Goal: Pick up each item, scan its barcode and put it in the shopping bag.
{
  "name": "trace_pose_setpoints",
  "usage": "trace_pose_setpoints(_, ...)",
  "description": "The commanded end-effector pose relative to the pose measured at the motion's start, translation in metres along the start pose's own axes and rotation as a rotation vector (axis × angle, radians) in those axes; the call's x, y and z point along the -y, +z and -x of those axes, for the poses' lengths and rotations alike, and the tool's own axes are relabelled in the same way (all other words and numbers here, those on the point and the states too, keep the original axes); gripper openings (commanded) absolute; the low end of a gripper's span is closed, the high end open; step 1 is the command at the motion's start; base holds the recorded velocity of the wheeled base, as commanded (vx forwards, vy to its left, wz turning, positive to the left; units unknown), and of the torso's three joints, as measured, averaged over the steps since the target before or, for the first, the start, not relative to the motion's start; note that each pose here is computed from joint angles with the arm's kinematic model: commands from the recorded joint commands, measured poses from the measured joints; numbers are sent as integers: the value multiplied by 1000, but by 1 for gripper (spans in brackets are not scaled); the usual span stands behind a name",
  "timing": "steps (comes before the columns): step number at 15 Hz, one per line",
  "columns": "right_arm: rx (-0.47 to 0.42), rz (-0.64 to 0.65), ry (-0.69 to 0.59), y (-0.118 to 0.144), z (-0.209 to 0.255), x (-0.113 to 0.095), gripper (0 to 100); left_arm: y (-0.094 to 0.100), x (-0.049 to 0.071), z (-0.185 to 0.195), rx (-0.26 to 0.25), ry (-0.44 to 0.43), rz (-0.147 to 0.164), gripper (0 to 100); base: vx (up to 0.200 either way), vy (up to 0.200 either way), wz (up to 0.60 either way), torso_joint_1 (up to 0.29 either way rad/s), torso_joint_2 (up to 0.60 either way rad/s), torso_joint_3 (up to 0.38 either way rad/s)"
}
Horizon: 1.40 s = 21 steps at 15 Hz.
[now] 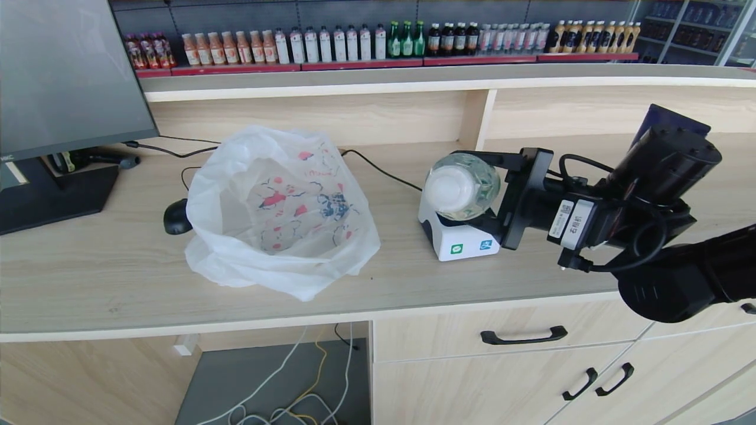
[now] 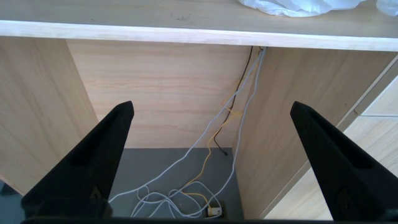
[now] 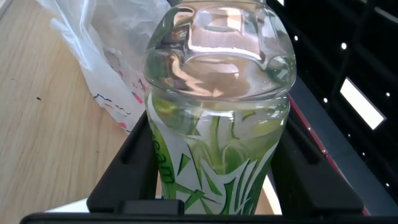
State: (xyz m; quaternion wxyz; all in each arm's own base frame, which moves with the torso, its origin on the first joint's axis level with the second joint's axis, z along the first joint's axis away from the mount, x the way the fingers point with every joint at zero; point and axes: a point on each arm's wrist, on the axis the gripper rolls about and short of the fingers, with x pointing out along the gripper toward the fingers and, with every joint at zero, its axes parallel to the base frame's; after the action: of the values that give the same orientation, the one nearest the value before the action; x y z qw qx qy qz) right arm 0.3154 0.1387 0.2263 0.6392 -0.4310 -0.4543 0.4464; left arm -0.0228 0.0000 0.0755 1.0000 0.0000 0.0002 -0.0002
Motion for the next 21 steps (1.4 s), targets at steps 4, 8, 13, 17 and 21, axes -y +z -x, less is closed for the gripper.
trace_pose_setpoints(4, -4, -9, 7, 2, 1, -4, 0, 0, 0, 0, 0, 0, 0, 100, 0, 0, 0, 0, 0, 0)
trace_pose_setpoints(8, 2, -14, 11, 3, -2, -6, 0, 0, 0, 0, 0, 0, 0, 100, 0, 0, 0, 0, 0, 0)
trace_pose_setpoints(13, 11, -12, 10, 6, -4, -6, 0, 0, 0, 0, 0, 0, 0, 100, 0, 0, 0, 0, 0, 0)
trace_pose_setpoints(17, 5, -12, 1, 9, -6, -4, 0, 0, 0, 0, 0, 0, 0, 100, 0, 0, 0, 0, 0, 0)
trace_pose_setpoints(21, -30, -34, -37, 14, -6, 3, 0, 0, 0, 0, 0, 0, 0, 100, 0, 0, 0, 0, 0, 0)
